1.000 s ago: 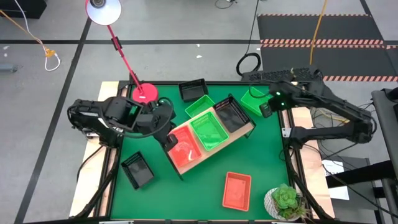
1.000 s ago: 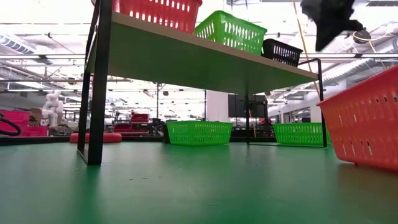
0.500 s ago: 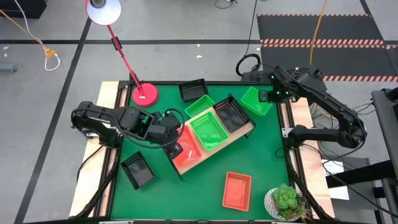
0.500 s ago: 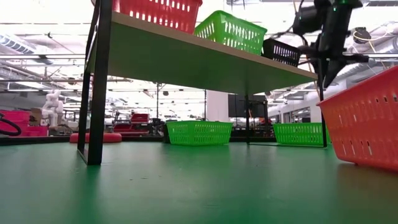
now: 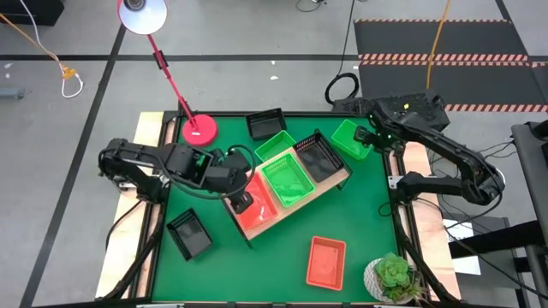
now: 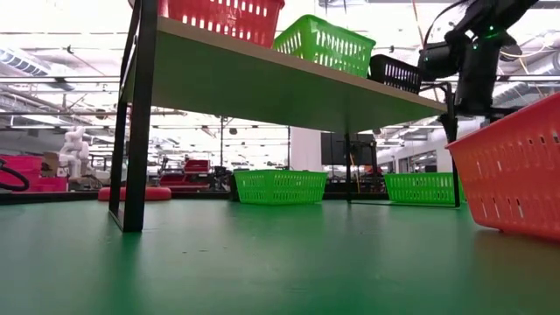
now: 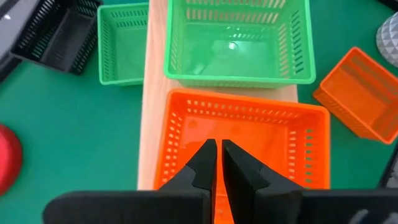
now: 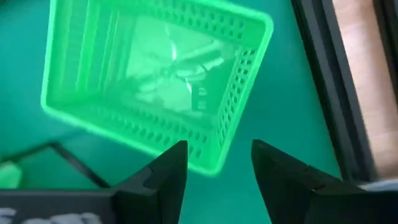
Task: Stack baskets on shelf by color
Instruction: Stack the right green bin on top of the green bin on the shelf
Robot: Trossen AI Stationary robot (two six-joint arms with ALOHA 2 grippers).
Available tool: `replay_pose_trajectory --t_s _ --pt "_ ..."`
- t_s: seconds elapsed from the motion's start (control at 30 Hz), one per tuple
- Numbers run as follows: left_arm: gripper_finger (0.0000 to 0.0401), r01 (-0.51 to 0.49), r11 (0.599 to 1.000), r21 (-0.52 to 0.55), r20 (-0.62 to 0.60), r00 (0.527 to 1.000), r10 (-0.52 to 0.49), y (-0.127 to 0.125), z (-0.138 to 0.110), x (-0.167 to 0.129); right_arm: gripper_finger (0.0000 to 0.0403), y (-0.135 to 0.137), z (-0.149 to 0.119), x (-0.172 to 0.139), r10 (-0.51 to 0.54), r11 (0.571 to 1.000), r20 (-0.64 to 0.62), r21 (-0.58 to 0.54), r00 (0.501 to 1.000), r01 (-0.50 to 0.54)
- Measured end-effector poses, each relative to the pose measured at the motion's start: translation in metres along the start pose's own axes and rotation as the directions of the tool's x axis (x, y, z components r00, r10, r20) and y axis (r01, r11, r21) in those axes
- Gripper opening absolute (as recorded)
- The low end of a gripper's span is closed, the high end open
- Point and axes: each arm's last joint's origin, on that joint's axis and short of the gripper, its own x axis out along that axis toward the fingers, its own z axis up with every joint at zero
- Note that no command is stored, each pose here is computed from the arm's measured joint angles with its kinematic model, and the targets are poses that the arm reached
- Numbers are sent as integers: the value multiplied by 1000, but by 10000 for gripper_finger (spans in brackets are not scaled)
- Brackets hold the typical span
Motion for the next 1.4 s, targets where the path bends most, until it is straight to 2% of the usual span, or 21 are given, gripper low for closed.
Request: replay_pose_trajectory --t_s 0.13,0.37,0.5,0.63,0.8,1.0,1.13,1.27,1.4 --pt "26 -13 1000 26 2 1000 13 5 5 2 173 -3 -1 11 -7 995 28 96 1000 4" --pt "26 -19 999 49 -2 1000 19 11 9 5 171 -8 -4 29 4 990 42 140 999 -10" --pt "26 -18 998 60 -3 1000 19 11 9 5 160 -14 -8 39 -11 979 36 202 999 3" --pt "26 -14 998 62 -7 1000 15 10 9 5 112 -18 -9 46 -28 972 55 233 998 14" --pt "26 12 997 77 -29 1000 -10 10 9 5 17 -18 -9 47 -24 971 67 238 997 8" --pt "26 41 996 78 -50 998 -37 7 6 4 9 -21 -9 35 28 949 149 306 988 -73" --pt "26 52 995 87 -54 997 -47 3 2 2 6 -23 -8 17 95 926 246 333 965 -176" --pt "26 60 993 99 -56 997 -54 -1 -1 0 4 -21 -6 -8 206 898 352 304 913 -319" --pt "26 62 992 108 -56 997 -56 -1 -1 0 4 -16 -2 -41 319 869 445 216 837 -446"
